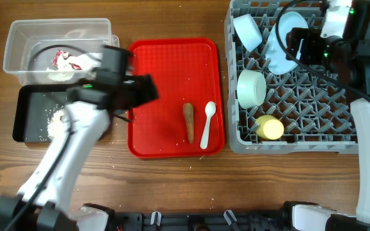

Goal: Sort waste into correct bins and load items into the dishwasher rack
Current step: 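Reach the left gripper to the carrot on the red tray and grasp it, then carry the carrot left and drop it onto the black tray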

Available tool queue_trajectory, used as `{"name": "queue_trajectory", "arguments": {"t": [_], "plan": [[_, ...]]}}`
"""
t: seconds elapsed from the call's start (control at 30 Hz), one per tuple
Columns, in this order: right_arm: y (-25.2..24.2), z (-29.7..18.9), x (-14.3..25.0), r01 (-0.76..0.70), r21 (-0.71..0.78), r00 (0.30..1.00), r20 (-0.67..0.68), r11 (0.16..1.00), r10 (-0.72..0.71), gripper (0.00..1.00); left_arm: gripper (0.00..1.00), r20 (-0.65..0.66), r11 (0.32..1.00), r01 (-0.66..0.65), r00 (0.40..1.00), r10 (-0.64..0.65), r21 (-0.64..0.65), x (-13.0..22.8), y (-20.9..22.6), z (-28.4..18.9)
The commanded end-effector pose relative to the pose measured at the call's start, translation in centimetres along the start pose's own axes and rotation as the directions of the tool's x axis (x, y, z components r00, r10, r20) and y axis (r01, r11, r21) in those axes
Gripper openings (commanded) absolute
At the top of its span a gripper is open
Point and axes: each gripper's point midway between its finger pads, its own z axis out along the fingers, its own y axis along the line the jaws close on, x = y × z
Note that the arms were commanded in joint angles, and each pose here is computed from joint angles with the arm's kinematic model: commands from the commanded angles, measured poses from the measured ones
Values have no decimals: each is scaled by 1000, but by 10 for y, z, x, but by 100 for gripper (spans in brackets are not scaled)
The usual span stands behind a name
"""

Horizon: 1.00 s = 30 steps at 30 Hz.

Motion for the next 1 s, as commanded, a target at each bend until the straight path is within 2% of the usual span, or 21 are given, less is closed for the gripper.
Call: {"name": "queue_trajectory", "arguments": {"t": [0.0, 0.1, 0.23, 0.33, 0.4, 0.47, 0.53, 0.67, 0.8, 0.83, 0.97], "plan": [[0, -4, 2, -26, -10, 1000, -7, 1000, 26, 100, 89, -63, 981, -173, 984, 168, -88, 26, -20, 43], [-1, 1, 9, -30, -6, 999, -36, 1000, 30, 100, 89, -151, 954, -279, 954, 261, -112, 55, -33, 88], [-2, 8, 14, -34, -4, 997, -68, 999, 34, 100, 86, -220, 923, -366, 916, 336, -114, 82, -39, 124], [-2, 15, 18, -37, -4, 995, -88, 999, 37, 100, 86, -219, 898, -432, 887, 406, -87, 87, -47, 128], [-3, 21, 20, -65, -1, 993, -103, 998, 64, 100, 79, -199, 862, -504, 852, 484, -60, 82, -52, 134], [-3, 23, 21, -64, -1, 992, -109, 998, 64, 100, 77, -196, 833, -551, 823, 533, -50, 80, -52, 143], [-3, 24, 23, -62, 0, 991, -116, 998, 62, 100, 68, -205, 826, -561, 816, 540, -59, 80, -48, 147], [-4, 24, 23, -62, 1, 991, -118, 998, 62, 100, 32, -206, 824, -562, 817, 539, -75, 79, -45, 146], [-4, 24, 23, -62, 1, 991, -118, 998, 62, 100, 8, -206, 825, -559, 819, 535, -80, 79, -45, 146], [-4, 24, 23, -62, 1, 991, -118, 998, 62, 100, 4, -206, 825, -560, 819, 536, -80, 78, -45, 144], [-4, 25, 22, -62, 0, 992, -114, 998, 62, 100, 4, -205, 832, -541, 834, 512, -124, 61, -43, 122]]}}
